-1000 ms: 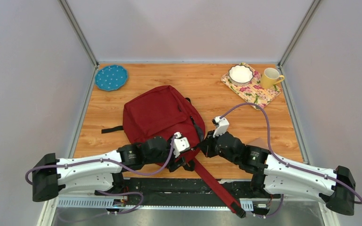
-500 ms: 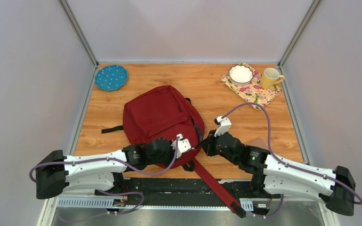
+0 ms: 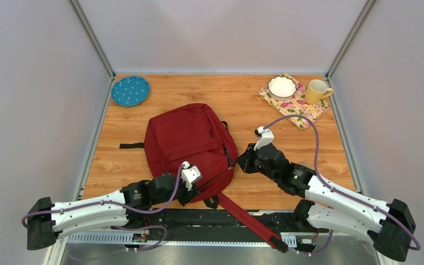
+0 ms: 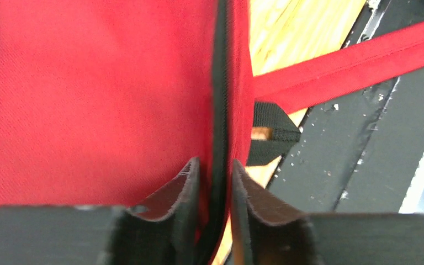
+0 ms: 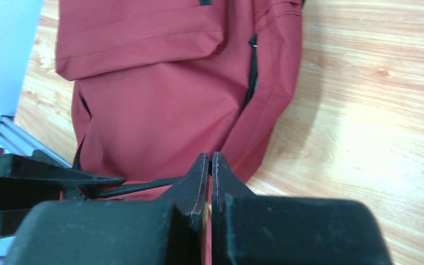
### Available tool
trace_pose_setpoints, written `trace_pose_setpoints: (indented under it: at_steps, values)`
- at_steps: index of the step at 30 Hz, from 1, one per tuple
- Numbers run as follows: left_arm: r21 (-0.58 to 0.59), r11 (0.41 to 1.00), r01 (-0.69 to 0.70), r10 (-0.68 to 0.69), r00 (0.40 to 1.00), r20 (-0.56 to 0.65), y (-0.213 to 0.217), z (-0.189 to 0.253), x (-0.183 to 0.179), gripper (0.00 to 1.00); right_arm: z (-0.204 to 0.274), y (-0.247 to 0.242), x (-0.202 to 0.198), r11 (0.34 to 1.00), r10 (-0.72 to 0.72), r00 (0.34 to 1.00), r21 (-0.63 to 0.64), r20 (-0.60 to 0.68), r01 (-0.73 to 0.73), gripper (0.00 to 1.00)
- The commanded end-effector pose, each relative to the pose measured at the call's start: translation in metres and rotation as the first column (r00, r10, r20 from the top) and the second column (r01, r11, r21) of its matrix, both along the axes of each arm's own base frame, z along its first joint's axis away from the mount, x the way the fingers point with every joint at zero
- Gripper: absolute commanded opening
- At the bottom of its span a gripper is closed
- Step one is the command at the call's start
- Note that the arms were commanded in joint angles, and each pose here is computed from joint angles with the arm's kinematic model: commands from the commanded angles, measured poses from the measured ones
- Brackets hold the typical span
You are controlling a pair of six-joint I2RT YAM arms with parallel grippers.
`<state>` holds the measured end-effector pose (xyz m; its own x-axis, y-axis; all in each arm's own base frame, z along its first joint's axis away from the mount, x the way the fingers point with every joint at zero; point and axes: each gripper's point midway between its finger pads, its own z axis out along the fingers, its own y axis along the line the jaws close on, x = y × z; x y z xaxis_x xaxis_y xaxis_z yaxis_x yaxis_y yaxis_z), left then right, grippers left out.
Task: Pack the student bag
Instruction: Zip the student bag at the center of the board.
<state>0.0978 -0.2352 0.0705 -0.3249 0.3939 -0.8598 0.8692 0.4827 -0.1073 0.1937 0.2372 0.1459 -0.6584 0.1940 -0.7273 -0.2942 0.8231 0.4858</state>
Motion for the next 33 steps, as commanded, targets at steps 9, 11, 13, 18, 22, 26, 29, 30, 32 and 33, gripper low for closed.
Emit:
trace_pose_setpoints:
  at_steps: [9,11,13,18,22,26,29,30,32,33]
  values:
    - [-0.205,0.979,0.010,0.014,0.993,0.113,-0.024,0.079,0.013,0.76,0.015,0.036,-0.034,0.966,0.171,0.985,0.191,0.030,-0.173,0.00]
    - [-0.274,0.959,0.069,-0.018,0.983,0.182,-0.037,0.104,0.014,0.76,0.012,0.032,-0.034,0.969,0.160,0.987,0.188,0.030,-0.163,0.00]
    - [-0.285,0.952,0.116,-0.051,0.973,0.227,-0.048,0.114,0.014,0.76,0.016,0.029,-0.035,0.968,0.157,0.987,0.191,0.041,-0.162,0.00]
    - [-0.199,0.962,0.184,-0.141,0.967,0.213,-0.072,0.101,0.013,0.76,0.018,0.022,-0.036,0.971,0.147,0.987,0.180,0.058,-0.155,0.00]
    - [-0.215,0.940,0.267,-0.238,0.960,0.148,-0.097,0.100,0.000,0.77,0.018,0.016,-0.037,0.975,0.162,0.984,0.143,0.075,-0.171,0.00]
    - [-0.207,0.945,0.253,-0.225,0.963,0.150,-0.106,0.086,0.007,0.77,0.028,0.004,-0.035,0.980,0.136,0.984,0.126,0.117,-0.151,0.00]
    - [-0.198,0.955,0.222,-0.190,0.967,0.171,-0.109,0.079,0.017,0.77,0.032,0.004,-0.039,0.976,0.150,0.981,0.142,0.124,-0.167,0.00]
    - [-0.184,0.959,0.217,-0.187,0.968,0.165,-0.111,0.072,0.019,0.77,0.034,0.004,-0.041,0.973,0.153,0.981,0.156,0.122,-0.171,0.00]
    - [-0.190,0.961,0.201,-0.167,0.970,0.178,-0.115,0.072,0.024,0.76,0.033,0.006,-0.043,0.970,0.155,0.982,0.170,0.106,-0.172,0.00]
    - [-0.182,0.965,0.187,-0.157,0.973,0.167,-0.116,0.067,0.026,0.73,0.029,0.006,-0.043,0.971,0.150,0.985,0.175,0.088,-0.163,0.00]
